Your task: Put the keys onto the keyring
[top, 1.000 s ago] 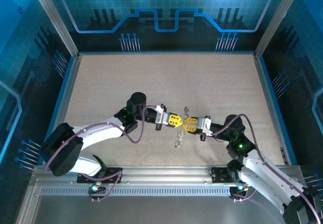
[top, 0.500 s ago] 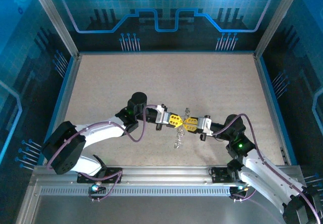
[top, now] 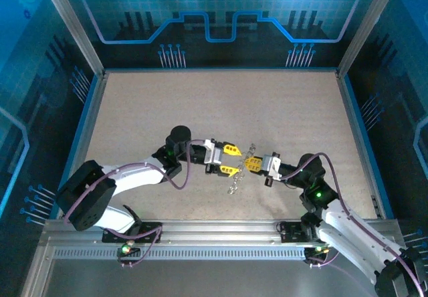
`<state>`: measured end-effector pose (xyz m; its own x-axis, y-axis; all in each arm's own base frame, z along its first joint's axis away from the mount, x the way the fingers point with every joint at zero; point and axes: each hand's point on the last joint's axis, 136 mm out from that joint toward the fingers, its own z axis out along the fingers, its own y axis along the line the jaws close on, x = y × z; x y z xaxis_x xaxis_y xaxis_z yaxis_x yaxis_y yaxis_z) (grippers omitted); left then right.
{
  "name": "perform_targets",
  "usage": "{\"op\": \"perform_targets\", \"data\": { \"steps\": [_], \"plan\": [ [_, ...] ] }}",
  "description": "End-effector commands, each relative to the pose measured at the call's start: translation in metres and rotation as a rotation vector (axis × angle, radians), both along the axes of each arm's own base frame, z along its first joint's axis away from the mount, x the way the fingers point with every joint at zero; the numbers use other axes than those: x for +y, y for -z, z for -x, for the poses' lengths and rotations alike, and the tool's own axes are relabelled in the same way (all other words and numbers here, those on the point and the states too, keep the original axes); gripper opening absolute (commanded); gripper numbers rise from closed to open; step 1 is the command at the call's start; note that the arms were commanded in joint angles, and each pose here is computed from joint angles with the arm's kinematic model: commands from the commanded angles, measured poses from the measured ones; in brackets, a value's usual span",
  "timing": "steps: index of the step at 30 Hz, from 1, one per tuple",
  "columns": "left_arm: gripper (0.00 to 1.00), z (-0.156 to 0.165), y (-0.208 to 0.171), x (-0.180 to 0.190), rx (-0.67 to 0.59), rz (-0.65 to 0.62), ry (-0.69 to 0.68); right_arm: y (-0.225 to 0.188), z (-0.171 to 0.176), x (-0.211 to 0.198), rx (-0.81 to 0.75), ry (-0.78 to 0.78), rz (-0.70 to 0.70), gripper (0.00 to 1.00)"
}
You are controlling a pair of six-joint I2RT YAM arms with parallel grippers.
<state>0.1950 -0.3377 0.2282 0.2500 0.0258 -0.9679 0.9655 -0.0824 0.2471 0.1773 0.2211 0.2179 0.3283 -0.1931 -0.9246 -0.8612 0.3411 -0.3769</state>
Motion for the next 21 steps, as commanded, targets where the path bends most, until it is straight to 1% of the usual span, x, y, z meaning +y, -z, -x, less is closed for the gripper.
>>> {"op": "perform_targets", "data": {
  "steps": [1,2,4,7,8,9,13,16,18,19,21],
  "plan": [
    [0.71,-0.008,-0.017,0.023,0.029,-0.004,-0.095,-0.002,-0.001,0.0,-0.067,0.032,0.02,0.0],
    [0.75,-0.012,-0.02,0.03,0.064,-0.029,-0.14,-0.001,-0.001,0.002,-0.074,0.03,0.032,0.0],
    [0.8,-0.023,-0.02,0.042,0.139,-0.108,-0.251,0.002,0.001,0.006,-0.089,0.025,0.055,0.0],
    [0.91,-0.043,-0.022,0.063,0.274,-0.212,-0.458,0.008,0.0,0.013,-0.1,0.023,0.088,0.0],
    [0.93,-0.051,-0.021,0.073,0.34,-0.232,-0.541,0.01,-0.001,0.015,-0.097,0.025,0.102,0.0],
    [0.94,-0.057,-0.019,0.083,0.409,-0.249,-0.611,0.012,-0.002,0.018,-0.097,0.022,0.116,0.0],
    [0.98,-0.066,0.004,0.121,0.653,-0.328,-0.819,0.017,-0.005,0.026,-0.117,0.035,0.164,0.0],
    [0.99,-0.073,0.034,0.162,0.878,-0.41,-1.05,0.02,-0.004,0.03,-0.114,0.022,0.18,0.0],
    [0.99,-0.074,0.059,0.196,1.049,-0.462,-1.233,0.02,-0.004,0.031,-0.103,0.017,0.188,0.0],
    [0.99,-0.072,0.071,0.213,1.148,-0.473,-1.327,0.02,-0.003,0.032,-0.1,0.015,0.189,0.0],
    [0.97,-0.062,0.095,0.249,1.402,-0.483,-1.524,0.02,-0.002,0.031,-0.097,0.012,0.187,0.0]
  ]
}}
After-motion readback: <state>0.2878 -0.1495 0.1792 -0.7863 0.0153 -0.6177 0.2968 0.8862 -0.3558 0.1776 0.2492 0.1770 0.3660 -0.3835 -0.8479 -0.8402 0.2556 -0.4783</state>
